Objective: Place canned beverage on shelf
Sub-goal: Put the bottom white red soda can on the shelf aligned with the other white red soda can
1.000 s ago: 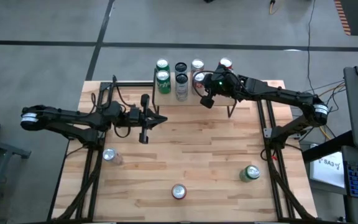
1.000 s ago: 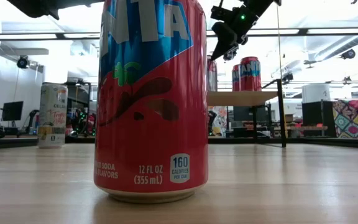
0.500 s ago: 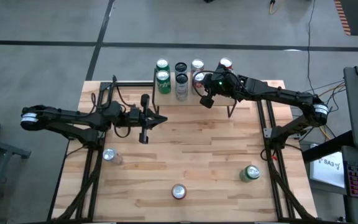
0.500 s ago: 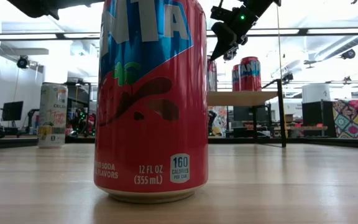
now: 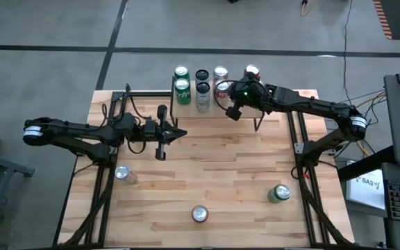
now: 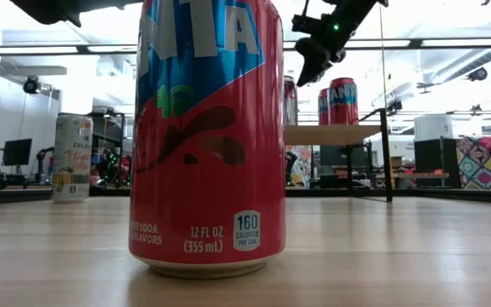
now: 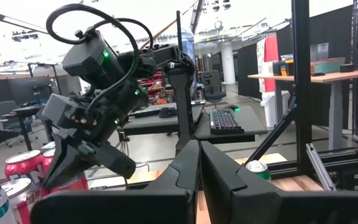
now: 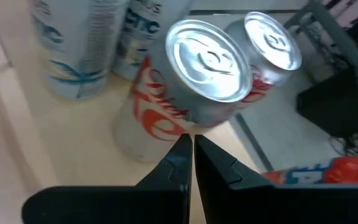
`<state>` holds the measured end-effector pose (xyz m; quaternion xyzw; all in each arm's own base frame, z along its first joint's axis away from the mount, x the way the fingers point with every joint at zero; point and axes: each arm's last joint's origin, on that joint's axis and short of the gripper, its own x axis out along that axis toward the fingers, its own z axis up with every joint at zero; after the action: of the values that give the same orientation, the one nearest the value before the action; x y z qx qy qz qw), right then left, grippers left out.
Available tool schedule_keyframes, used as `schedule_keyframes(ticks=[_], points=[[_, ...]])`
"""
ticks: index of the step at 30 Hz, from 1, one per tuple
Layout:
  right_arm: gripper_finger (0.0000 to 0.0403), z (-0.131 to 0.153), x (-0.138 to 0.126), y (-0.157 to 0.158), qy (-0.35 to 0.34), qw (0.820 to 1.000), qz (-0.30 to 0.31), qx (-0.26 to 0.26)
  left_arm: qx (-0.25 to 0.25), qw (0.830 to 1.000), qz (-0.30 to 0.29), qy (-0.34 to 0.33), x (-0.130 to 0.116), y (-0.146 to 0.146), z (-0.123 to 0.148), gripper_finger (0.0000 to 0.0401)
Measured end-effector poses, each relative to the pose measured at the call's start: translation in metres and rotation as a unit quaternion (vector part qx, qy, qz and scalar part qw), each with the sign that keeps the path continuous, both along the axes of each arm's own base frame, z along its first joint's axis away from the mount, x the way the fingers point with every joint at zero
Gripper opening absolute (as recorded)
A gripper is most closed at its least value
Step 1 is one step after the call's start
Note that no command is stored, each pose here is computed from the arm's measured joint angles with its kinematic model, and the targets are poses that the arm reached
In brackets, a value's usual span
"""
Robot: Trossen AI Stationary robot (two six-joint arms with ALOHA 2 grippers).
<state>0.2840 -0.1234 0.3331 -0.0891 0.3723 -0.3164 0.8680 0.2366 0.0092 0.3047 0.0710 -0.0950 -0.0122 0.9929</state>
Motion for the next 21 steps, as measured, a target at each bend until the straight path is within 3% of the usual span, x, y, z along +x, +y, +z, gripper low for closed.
schedule_keyframes(ticks=[21], points=[[0.0009,0.0021,-0.0003,-0.0055,-0.011,1.000,-0.002,-0.007,0.000,1.000,0.000,0.000,0.0000,0.0001,0.0001,0.0000]])
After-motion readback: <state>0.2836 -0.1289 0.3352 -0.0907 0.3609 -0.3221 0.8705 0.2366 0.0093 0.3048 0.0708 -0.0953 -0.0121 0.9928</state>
